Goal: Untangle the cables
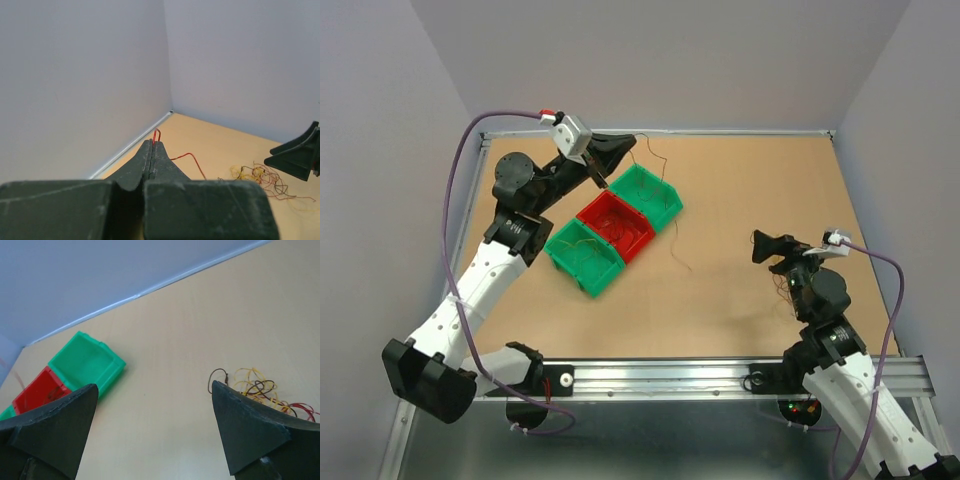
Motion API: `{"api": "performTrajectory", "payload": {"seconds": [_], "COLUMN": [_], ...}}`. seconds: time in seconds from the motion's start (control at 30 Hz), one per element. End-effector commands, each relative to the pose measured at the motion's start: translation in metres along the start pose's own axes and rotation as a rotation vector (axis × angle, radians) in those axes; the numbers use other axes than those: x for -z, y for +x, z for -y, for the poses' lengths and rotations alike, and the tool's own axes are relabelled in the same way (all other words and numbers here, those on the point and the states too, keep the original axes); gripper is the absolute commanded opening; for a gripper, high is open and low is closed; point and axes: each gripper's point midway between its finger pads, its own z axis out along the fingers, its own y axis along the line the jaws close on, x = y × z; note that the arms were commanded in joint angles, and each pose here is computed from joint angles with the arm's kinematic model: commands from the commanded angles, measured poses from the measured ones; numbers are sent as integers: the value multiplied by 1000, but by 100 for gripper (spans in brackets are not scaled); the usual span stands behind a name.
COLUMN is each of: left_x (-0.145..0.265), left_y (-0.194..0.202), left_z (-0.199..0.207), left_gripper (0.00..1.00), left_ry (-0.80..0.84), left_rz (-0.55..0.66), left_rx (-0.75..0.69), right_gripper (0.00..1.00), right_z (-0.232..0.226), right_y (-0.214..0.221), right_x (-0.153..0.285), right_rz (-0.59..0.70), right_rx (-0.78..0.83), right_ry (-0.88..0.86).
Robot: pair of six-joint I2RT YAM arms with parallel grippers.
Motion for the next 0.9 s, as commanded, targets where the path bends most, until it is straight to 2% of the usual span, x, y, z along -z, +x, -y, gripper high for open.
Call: {"api": "performTrajectory", "payload": {"seconds": [0.0,0.27,0.43,0.6,0.7,0.87], "left_x": [-11,-32,-39,-36,-32,-25], "left_y": [-19,51,68,63,46,-7], "left_z": [14,-1,-1,-8,-2,12], "left_gripper": [0,0,0,0,0,0], "left_ry": [94,90,105,63,76,115], "left_rz": [70,-51,-78,-68,-38,24], "left_rx": [-43,0,-2,-21,-27,-38], "right_gripper": [100,100,100,100,100,100], "right_z": [-38,-42,-48,-48,-49,-49], "right_y": [-22,-20,-19,-19,-19,-18], "right_x": [5,6,8,7,7,6], "right_rz": [49,43,39,38,38,33], "right_rx": [26,34,36,41,43,46], "right_ry": [-193,-220,-255,-259,-263,-260]}}
